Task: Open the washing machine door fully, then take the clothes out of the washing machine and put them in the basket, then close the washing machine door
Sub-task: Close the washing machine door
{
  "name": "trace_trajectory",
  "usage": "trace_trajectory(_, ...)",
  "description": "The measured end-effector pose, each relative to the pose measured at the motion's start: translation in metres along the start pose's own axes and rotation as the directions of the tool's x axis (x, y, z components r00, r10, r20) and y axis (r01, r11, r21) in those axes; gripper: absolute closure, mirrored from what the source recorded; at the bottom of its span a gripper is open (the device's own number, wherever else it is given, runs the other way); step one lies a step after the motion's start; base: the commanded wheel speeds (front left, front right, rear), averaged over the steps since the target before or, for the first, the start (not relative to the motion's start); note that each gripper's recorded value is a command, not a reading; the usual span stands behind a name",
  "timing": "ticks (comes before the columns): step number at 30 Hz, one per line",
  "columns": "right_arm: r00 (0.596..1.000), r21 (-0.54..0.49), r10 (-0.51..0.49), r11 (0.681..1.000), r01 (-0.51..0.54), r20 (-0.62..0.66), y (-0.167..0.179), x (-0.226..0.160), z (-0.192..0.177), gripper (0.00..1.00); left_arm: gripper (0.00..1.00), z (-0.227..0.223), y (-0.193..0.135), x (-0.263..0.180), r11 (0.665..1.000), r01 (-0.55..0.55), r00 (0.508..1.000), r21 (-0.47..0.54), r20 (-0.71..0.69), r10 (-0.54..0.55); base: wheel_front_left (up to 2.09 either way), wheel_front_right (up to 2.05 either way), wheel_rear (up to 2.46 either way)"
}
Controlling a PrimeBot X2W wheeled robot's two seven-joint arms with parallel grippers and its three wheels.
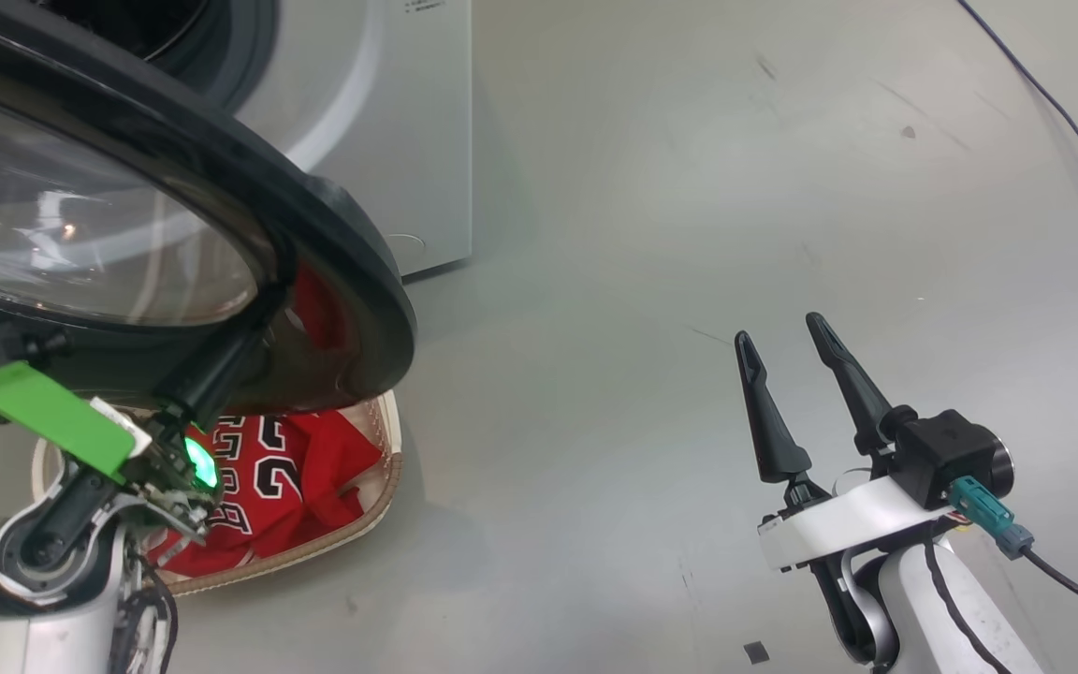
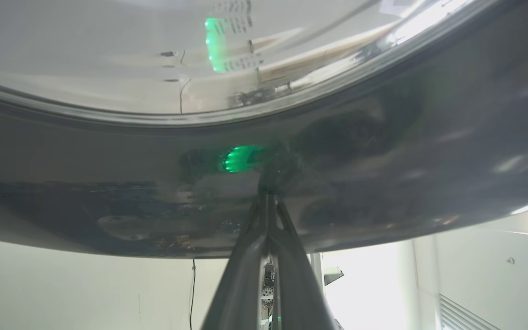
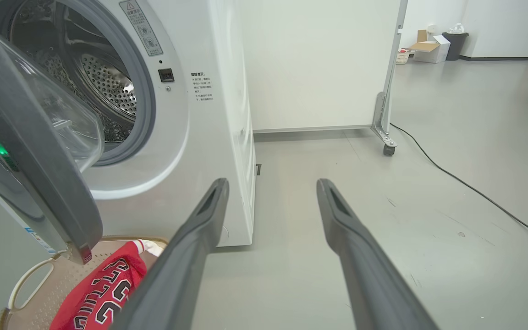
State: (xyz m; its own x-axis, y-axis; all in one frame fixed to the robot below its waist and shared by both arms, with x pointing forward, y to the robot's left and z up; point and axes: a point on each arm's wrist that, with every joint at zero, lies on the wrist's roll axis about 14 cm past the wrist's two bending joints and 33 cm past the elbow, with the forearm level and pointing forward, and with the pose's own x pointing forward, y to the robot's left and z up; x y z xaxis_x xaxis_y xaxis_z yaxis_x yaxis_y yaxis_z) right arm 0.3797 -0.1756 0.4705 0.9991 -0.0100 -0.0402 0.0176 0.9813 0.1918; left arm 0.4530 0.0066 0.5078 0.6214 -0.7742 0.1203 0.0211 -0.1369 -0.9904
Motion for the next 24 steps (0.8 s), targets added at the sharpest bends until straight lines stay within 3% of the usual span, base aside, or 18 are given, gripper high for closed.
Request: trace_trajectory(24, 0.995, 0.016, -0.096, 0.995, 0.096, -0.022, -0.030, 0.003, -0.004, 0.00, 1.00, 0.040, 0.003, 0.087, 0.999, 0.006, 0.999, 0.046, -0.043, -0.004, 0.00, 0.00, 0.00)
